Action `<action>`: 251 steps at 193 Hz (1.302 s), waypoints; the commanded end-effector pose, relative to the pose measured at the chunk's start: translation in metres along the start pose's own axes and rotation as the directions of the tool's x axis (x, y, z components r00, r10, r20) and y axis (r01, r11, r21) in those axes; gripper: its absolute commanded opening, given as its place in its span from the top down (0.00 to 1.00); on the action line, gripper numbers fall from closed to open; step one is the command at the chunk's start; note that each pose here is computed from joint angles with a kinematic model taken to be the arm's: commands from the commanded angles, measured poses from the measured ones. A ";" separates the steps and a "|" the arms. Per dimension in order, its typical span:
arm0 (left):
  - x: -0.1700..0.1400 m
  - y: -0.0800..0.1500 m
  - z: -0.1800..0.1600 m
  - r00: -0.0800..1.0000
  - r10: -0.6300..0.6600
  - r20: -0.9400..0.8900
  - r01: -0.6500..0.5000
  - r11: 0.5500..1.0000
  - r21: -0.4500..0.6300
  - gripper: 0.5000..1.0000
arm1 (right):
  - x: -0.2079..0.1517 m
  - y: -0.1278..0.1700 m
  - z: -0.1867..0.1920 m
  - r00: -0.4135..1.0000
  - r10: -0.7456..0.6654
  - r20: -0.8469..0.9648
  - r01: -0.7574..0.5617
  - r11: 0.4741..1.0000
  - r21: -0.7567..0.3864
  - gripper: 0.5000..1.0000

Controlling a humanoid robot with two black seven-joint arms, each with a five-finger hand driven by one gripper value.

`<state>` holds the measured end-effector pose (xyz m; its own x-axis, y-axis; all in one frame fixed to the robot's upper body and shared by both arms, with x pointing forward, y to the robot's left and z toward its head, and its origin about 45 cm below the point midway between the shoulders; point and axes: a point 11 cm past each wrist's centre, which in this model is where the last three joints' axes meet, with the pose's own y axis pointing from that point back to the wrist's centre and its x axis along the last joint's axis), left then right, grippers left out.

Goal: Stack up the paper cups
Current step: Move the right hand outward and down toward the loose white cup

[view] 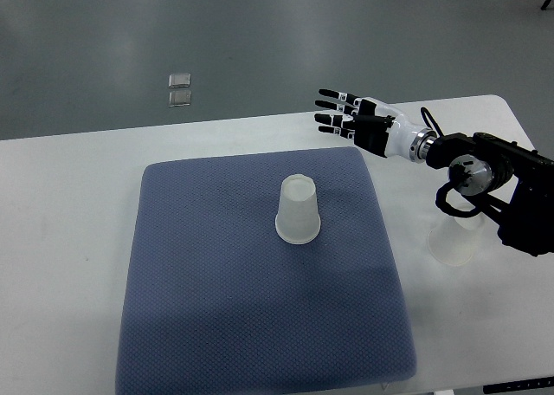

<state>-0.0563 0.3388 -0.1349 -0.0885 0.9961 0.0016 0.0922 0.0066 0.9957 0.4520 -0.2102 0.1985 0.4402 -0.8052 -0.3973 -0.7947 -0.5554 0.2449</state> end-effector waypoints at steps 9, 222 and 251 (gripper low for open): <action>0.000 0.000 0.000 1.000 -0.001 -0.001 0.001 1.000 0.000 0.00 | 0.000 0.001 0.001 1.000 0.001 0.009 -0.001 1.000 0.003 0.15; 0.000 0.000 0.000 1.000 0.000 0.001 0.000 1.000 0.001 0.00 | 0.103 0.096 -0.077 0.936 0.203 -0.286 -0.204 0.979 0.027 0.15; 0.000 0.000 0.000 1.000 0.000 0.001 0.000 1.000 0.001 0.00 | 0.124 0.130 -0.091 0.870 0.212 -0.444 -0.248 0.968 -0.023 0.15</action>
<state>-0.0563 0.3386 -0.1349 -0.0875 0.9962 0.0012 0.0925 0.0069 0.9957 0.4496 -0.3786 0.2542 0.3760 -0.9266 -0.0034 -0.8788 -0.3578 0.3159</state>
